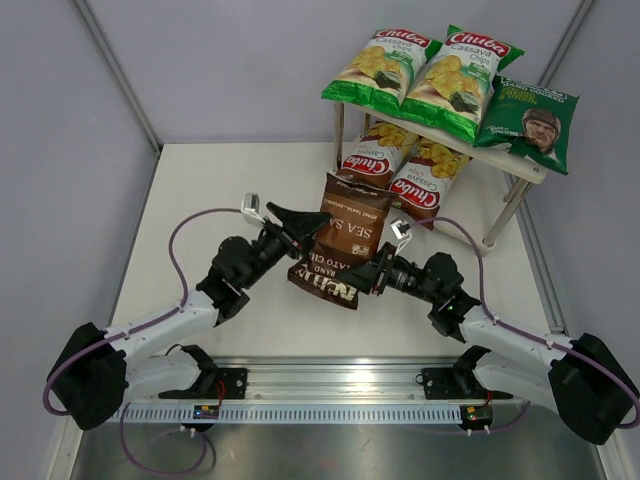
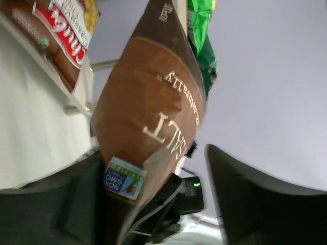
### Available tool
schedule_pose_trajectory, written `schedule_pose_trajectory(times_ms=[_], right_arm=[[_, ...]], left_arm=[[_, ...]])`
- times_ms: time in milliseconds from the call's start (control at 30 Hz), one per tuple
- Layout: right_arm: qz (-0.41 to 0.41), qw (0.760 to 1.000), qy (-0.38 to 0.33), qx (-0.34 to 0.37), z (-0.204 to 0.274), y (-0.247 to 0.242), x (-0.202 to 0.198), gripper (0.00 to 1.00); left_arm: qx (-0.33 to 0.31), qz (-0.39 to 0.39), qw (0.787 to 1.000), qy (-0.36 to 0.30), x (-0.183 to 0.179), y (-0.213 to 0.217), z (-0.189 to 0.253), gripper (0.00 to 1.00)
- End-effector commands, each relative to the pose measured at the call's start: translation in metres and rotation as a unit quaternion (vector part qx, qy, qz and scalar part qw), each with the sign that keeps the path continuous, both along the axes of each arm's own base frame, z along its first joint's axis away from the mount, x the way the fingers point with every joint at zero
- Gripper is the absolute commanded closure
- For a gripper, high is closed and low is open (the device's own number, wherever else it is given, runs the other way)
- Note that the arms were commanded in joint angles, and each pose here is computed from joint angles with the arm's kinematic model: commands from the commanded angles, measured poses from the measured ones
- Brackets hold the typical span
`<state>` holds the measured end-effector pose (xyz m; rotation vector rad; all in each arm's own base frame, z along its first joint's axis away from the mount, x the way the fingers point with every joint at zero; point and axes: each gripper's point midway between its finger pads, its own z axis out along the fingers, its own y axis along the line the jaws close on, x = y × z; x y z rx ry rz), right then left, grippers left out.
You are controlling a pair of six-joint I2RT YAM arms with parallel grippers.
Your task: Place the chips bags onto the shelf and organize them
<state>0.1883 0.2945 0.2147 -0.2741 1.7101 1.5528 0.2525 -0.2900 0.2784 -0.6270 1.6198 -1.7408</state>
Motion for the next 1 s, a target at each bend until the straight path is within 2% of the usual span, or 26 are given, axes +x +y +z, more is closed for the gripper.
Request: schedule_pose_trajectory(times_ms=[0,33,67,100,133,200,233,300,333,433,533,667,700,767,800,833,900,967], right_arm=[[0.009,0.996,-0.088,0.002,0.044,-0.003,-0.008,0.73],[0.019,0.994,-0.104,-0.007,0.045,-0.003,-0.013,0.74],[0.025,0.993,-0.117,-0.007,0.054,-0.004,-0.015,0.76],[0.034,0.992,-0.120,-0.016,0.055,-0.006,-0.021,0.77],[0.049,0.988,-0.142,-0.019,0.063,-0.006,-0.026,0.79],[0.078,0.984,-0.160,-0.034,0.065,-0.007,-0.038,0.80],[0.089,0.981,-0.172,-0.033,0.073,-0.007,-0.042,0.80],[0.119,0.975,-0.179,-0.049,0.071,-0.007,-0.051,0.81],[0.128,0.973,-0.187,-0.050,0.077,-0.007,-0.054,0.81],[0.167,0.964,-0.200,-0.058,0.081,-0.007,-0.066,0.82],[0.184,0.958,-0.214,-0.054,0.089,-0.009,-0.074,0.83],[0.200,0.950,-0.236,-0.044,0.098,-0.013,-0.084,0.83],[0.206,0.947,-0.241,-0.042,0.099,-0.013,-0.087,0.84],[0.219,0.943,-0.246,-0.040,0.101,-0.013,-0.091,0.84],[0.234,0.941,-0.242,-0.039,0.098,-0.012,-0.093,0.84],[0.244,0.938,-0.243,-0.037,0.100,-0.012,-0.096,0.84],[0.269,0.932,-0.241,-0.036,0.099,-0.011,-0.101,0.84],[0.278,0.928,-0.246,-0.033,0.101,-0.012,-0.104,0.84]], left_arm=[[0.077,-0.064,0.982,-0.157,-0.016,-0.003,0.063,0.05],[0.138,-0.069,0.966,-0.206,-0.017,-0.002,0.064,0.01],[0.161,-0.085,0.951,-0.250,-0.026,-0.002,0.086,0.01],[0.211,-0.103,0.942,-0.241,-0.029,-0.001,0.069,0.01],[0.252,-0.106,0.920,-0.280,-0.032,0.002,0.067,0.01],[0.286,-0.130,0.900,-0.303,-0.047,0.010,0.063,0.01],[0.307,-0.139,0.882,-0.329,-0.052,0.013,0.059,0.01],[0.328,-0.157,0.867,-0.340,-0.066,0.021,0.055,0.01],[0.342,-0.162,0.853,-0.360,-0.070,0.024,0.055,0.01],[0.369,-0.173,0.828,-0.385,-0.085,0.036,0.053,0.01],[0.410,-0.148,0.815,-0.381,-0.082,0.053,0.049,0.01],[0.459,-0.093,0.816,-0.338,-0.064,0.072,0.041,0.01],[0.460,-0.088,0.818,-0.333,-0.062,0.073,0.042,0.01],[0.427,-0.131,0.820,-0.357,-0.076,0.059,0.045,0.01],[0.400,-0.143,0.820,-0.385,-0.082,0.051,0.055,0.01],[0.357,-0.195,0.818,-0.407,-0.103,0.040,0.056,0.01],[0.304,-0.215,0.808,-0.456,-0.118,0.031,0.072,0.01],[0.266,-0.258,0.804,-0.466,-0.136,0.026,0.071,0.01]])
